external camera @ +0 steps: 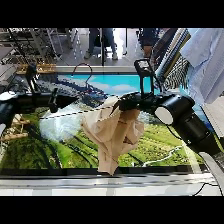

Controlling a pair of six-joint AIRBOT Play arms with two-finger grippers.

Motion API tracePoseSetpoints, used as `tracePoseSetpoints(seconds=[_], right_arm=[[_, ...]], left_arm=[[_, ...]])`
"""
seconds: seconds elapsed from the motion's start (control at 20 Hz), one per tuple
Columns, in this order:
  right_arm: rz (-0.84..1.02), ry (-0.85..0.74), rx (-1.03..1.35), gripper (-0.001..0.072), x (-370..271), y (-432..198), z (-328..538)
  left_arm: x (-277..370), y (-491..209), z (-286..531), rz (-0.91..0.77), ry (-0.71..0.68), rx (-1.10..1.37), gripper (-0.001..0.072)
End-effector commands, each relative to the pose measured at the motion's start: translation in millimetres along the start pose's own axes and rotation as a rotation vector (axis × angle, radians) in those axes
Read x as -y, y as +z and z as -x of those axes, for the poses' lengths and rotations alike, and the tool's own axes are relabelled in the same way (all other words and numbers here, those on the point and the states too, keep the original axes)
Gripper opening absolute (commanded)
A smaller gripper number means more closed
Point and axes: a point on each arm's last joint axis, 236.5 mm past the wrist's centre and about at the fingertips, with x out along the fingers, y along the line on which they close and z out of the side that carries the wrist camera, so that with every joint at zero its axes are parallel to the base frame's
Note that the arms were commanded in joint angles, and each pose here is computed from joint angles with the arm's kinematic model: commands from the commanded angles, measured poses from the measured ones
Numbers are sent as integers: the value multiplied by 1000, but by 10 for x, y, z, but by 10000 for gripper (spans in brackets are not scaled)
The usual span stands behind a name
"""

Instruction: Fold the clothes and pants, and hang the long-sleeved shirts on hangers.

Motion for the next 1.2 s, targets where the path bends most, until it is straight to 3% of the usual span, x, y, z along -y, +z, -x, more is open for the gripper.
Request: tracePoseSetpoints(seconds=[0.0, 0.3, 0.55, 0.6, 0.65, 0.7, 0.75, 0.8, 0.85, 0.95, 1.0, 1.15], right_arm=[[116, 101, 13, 27, -325, 3, 113], [163, 213, 21, 27, -717, -33, 251], [401, 267, 62, 28, -905, -39, 350], [451, 272, 77, 85, -940, -30, 397], [514, 262, 98, 237, -925, -1, 456], [583, 233, 124, 305, -862, 52, 530], [669, 165, 154, 312, -719, 137, 626], [733, 90, 183, 390, -565, 234, 739], [787, 6, 208, 529, -391, 336, 875], [898, -170, 229, 668, -41, 508, 1082], [956, -250, 222, 702, 127, 578, 1117], [1071, -343, 180, 702, 455, 676, 940]], left_arm=[[12, -111, -240, 22, -31, -16, 16], [94, 119, -416, -64, -83, 118, 15], [74, 213, -411, -30, -105, 187, 15], [82, 300, -386, -17, -123, 239, 15], [104, 366, -358, -18, -146, 283, 14], [130, 410, -333, -17, -167, 314, 15], [128, 411, -325, -12, -175, 323, 15], [120, 404, -325, -11, -173, 321, 15], [118, 409, -315, -11, -172, 323, 14], [122, 410, -314, -12, -174, 323, 15], [122, 410, -314, -12, -174, 323, 15], [123, 410, -316, -12, -174, 322, 15]])
